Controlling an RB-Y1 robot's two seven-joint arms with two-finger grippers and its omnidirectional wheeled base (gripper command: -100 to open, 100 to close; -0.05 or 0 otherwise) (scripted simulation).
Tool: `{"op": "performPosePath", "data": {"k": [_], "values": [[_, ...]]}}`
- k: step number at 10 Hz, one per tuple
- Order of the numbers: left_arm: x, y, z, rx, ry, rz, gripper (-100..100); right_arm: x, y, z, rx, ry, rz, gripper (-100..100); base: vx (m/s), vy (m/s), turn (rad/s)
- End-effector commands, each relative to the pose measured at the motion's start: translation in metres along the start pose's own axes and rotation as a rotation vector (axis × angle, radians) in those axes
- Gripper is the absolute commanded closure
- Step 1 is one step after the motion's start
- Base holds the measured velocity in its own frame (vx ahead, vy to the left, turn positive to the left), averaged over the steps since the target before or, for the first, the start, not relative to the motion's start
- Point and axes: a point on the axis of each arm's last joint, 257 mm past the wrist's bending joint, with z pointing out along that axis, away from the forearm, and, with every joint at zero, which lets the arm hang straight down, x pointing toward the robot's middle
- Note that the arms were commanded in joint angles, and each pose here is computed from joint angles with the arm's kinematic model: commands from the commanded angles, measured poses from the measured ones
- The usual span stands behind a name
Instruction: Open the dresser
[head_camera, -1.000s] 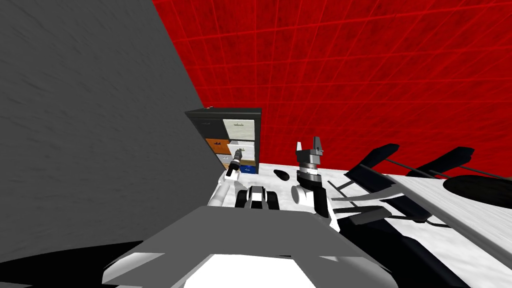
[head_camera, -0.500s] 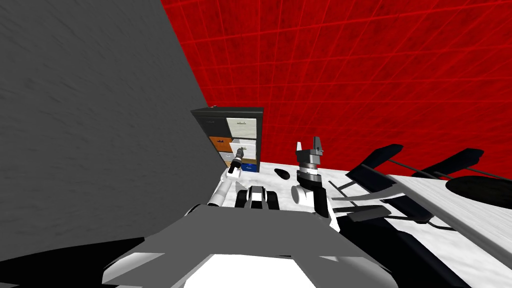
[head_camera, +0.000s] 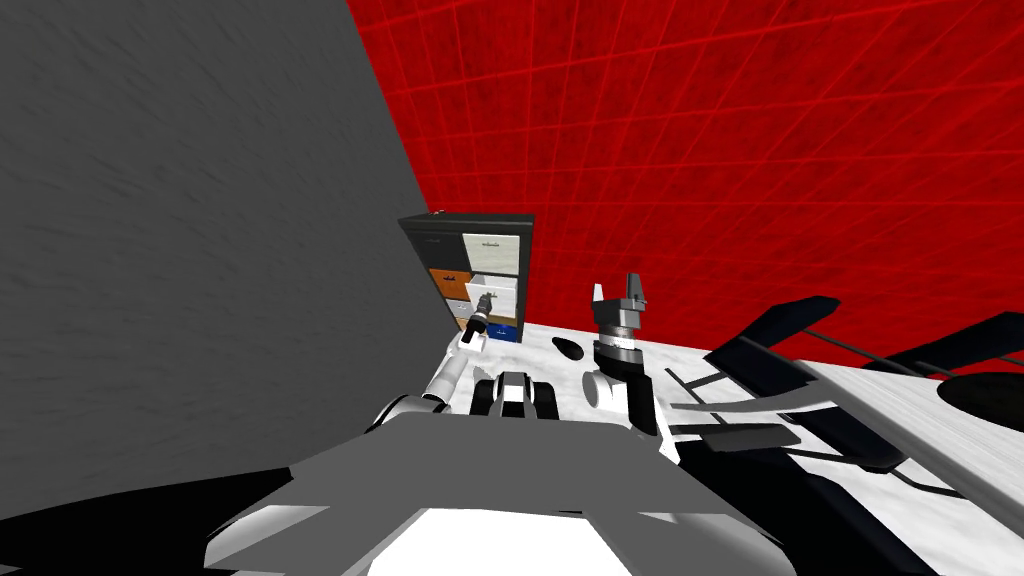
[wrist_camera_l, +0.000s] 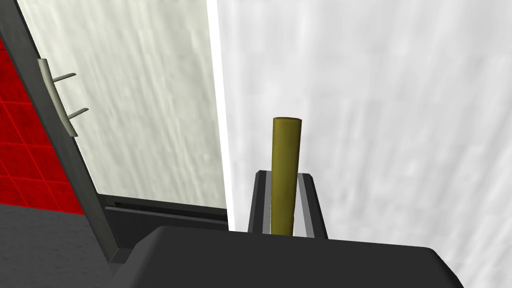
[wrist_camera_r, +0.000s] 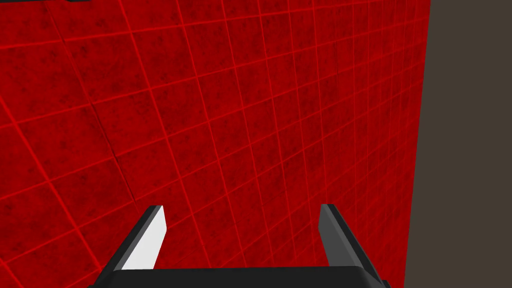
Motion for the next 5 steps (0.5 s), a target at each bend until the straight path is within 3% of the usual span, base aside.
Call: {"op": "performPosePath", "data": {"k": [1,2,3,4,5], "values": [[0.020,-0.010,0.016,0.029,0.037,-0.004,100,0.000,0.000,0.000,0.000,0.000,0.000,0,-0.065,0.004,0.158],[0.020,0.003,0.013,0.002,0.039,-0.005,100,0.000,0.000,0.000,0.000,0.000,0.000,0,-0.054,-0.004,0.093],[0.032,-0.008,0.023,0.030,0.063,-0.008,100,0.000,0.000,0.000,0.000,0.000,0.000,0,-0.075,-0.011,0.179],[0.033,0.002,0.021,0.006,0.065,-0.007,100,0.000,0.000,0.000,0.000,0.000,0.000,0,-0.056,-0.011,0.100],[0.044,-0.007,0.029,0.029,0.090,-0.011,100,0.000,0.000,0.000,0.000,0.000,0.000,0,-0.063,-0.005,0.171]]}}
